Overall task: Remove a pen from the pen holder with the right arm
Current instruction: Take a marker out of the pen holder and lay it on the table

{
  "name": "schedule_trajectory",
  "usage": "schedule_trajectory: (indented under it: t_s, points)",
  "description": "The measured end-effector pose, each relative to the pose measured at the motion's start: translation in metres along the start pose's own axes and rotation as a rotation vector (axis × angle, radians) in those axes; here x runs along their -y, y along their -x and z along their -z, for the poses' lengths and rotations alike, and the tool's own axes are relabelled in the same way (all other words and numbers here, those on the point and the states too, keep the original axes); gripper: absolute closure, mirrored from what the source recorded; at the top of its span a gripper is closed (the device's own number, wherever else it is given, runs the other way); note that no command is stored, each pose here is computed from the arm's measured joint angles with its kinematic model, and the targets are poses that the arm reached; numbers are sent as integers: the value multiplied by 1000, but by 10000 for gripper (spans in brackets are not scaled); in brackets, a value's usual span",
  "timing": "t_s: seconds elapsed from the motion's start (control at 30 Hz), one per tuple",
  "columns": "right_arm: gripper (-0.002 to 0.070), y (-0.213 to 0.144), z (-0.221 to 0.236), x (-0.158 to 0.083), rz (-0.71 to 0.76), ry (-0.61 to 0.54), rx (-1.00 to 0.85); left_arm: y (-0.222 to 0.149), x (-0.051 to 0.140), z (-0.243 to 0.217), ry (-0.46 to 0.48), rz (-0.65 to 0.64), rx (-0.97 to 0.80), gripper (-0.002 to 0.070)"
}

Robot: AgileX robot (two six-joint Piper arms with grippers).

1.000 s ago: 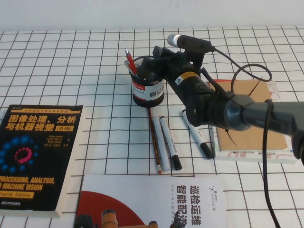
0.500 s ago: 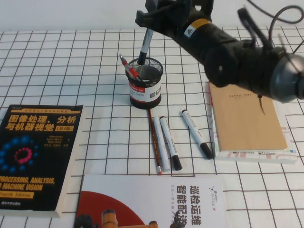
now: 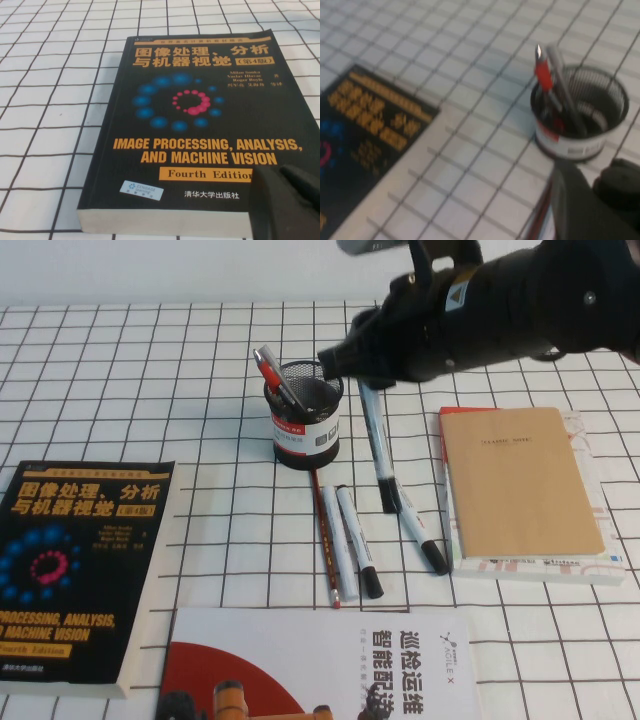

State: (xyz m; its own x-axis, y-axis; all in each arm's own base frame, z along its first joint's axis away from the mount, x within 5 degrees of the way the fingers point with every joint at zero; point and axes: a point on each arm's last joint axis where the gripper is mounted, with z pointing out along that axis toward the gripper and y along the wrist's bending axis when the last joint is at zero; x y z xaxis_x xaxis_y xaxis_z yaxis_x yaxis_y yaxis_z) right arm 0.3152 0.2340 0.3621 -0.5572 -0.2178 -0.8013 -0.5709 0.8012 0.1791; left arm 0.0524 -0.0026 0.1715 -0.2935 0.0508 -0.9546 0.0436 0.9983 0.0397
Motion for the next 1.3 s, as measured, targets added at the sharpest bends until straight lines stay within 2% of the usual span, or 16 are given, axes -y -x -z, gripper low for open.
schedule_trajectory:
  t_s: [0.13, 0.43, 0.87, 1.3]
  points:
    - [566, -18, -7, 5, -46, -9, -178, 0, 0, 0, 0, 0, 0, 680]
    - [566, -48, -57, 30, -156, -21, -419, 0, 0, 0, 0, 0, 0, 680]
    - [566, -58, -134, 54, -214, -18, -532, 0, 0, 0, 0, 0, 0, 679]
    - [566, -82, -171, 70, -277, 8, -592, 0, 0, 0, 0, 0, 0, 680]
